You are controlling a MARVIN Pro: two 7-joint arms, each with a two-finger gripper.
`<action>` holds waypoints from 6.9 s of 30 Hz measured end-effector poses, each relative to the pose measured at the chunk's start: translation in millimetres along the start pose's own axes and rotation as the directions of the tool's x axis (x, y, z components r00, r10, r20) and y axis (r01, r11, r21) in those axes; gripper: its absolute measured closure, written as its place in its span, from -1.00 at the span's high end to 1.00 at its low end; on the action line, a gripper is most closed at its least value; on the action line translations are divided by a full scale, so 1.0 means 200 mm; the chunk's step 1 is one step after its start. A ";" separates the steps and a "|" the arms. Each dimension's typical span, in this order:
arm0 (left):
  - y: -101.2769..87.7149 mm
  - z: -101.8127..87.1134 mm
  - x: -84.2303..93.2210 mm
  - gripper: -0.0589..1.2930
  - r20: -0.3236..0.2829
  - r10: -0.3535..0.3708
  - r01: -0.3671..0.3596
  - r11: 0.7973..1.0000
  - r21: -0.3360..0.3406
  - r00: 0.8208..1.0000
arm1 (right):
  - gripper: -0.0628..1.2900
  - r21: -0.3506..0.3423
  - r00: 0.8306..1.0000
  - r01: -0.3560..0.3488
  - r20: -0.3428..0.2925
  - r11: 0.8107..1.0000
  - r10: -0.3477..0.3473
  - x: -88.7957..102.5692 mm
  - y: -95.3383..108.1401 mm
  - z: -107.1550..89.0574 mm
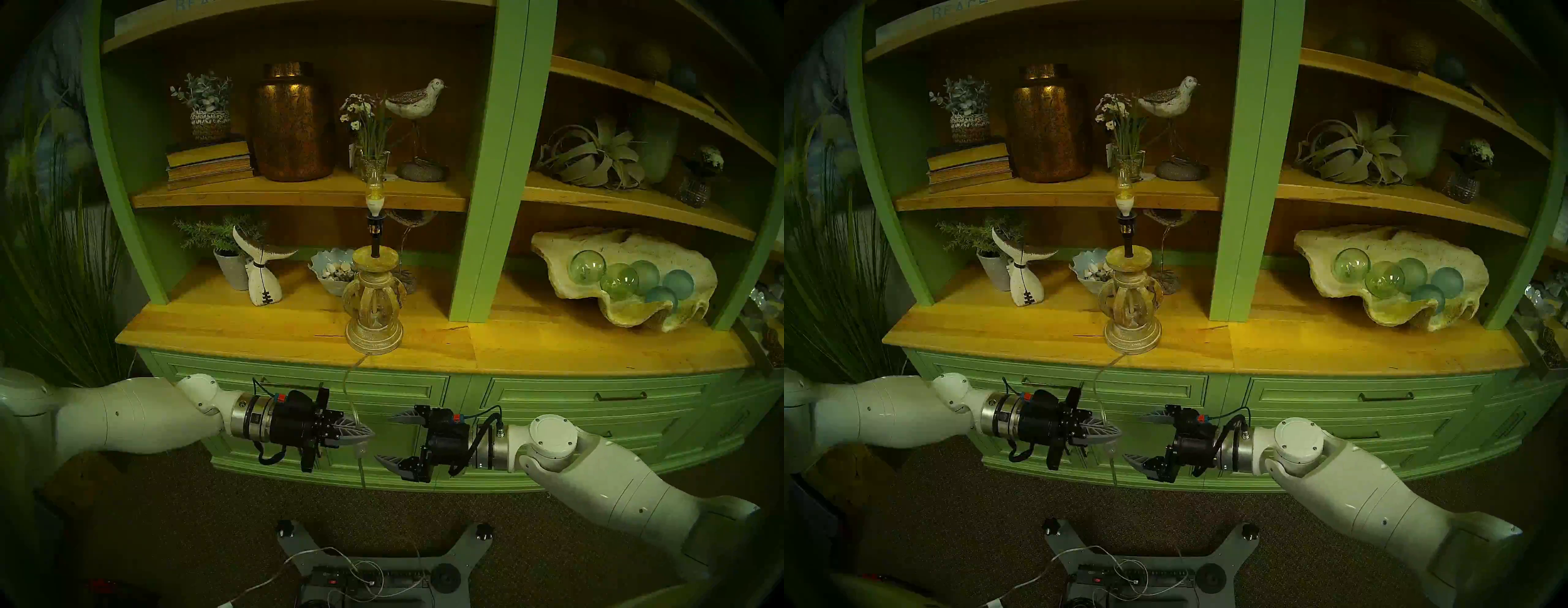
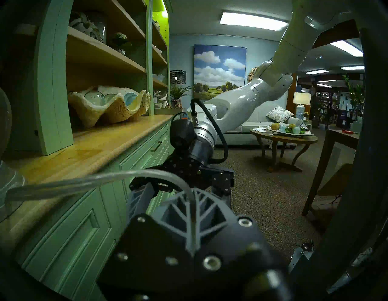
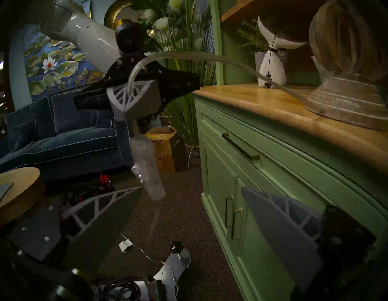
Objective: Grab cable and switch light on
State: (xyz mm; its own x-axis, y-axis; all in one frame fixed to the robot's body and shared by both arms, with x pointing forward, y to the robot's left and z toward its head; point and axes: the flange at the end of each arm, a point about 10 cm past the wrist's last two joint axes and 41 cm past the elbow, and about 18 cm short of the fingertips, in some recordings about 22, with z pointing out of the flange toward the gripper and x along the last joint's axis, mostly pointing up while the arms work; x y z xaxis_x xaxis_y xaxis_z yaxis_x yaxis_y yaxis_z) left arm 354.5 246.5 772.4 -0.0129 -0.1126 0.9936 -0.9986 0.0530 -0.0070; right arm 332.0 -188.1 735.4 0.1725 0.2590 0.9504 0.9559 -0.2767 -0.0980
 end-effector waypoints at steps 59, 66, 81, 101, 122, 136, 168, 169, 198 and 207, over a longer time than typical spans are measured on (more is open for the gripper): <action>0.00 0.00 0.00 -0.94 0.003 0.001 -0.001 1.000 0.007 1.000 | 0.92 0.360 0.966 -0.163 -0.132 0.919 0.223 0.00 0.10 0.32; 0.00 0.00 0.00 -0.94 0.002 0.003 -0.003 1.000 0.009 1.000 | 0.92 0.361 0.962 -0.175 -0.135 0.916 0.237 -0.03 0.11 0.35; 0.00 0.00 0.00 -0.94 0.004 0.005 -0.005 1.000 0.012 1.000 | 0.92 0.388 0.958 -0.184 -0.137 0.903 0.254 -0.08 0.11 0.43; 0.00 0.00 0.00 -0.94 0.006 0.007 -0.007 1.000 0.015 1.000 | -0.86 0.411 0.957 -0.133 -0.184 0.902 0.224 -0.07 0.11 0.42; 0.00 0.01 0.00 -0.94 0.008 0.011 -0.011 1.000 0.009 1.000 | 0.94 0.294 0.955 -0.145 -0.209 0.945 0.211 -0.30 0.06 -0.08; 0.01 0.02 -0.01 -0.94 0.012 0.009 -0.009 1.000 0.001 1.000 | 0.94 0.264 0.939 -0.177 -0.244 0.948 0.243 -0.52 -0.28 -0.05; 0.02 0.03 -0.02 -0.94 0.021 0.011 -0.010 1.000 -0.015 1.000 | 0.94 -0.299 0.924 -0.132 -0.382 0.945 0.008 -0.66 -0.36 -0.32; 0.02 0.03 -0.02 -0.94 0.021 0.011 -0.010 1.000 -0.015 1.000 | 0.94 -0.308 0.920 -0.126 -0.391 0.943 -0.004 -0.64 -0.36 -0.32; 0.02 0.02 -0.01 -0.94 0.024 0.018 -0.017 1.000 -0.014 1.000 | 0.94 -0.404 0.862 -0.137 -0.498 0.904 -0.093 -0.48 -0.68 -0.30; 0.02 0.01 -0.01 -0.94 0.024 0.019 -0.019 1.000 -0.012 1.000 | 0.94 -0.503 0.861 -0.203 -0.501 0.840 -0.092 -0.49 -0.72 -0.32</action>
State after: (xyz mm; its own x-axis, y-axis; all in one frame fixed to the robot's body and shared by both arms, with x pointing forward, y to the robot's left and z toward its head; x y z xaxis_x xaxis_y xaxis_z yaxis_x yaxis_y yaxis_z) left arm 350.4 244.2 770.1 -0.0335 -0.1349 0.9903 -0.9975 0.0668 -0.0246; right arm 162.5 -232.6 674.7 -0.0581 -0.2152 0.9748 0.6483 -0.7507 -0.1271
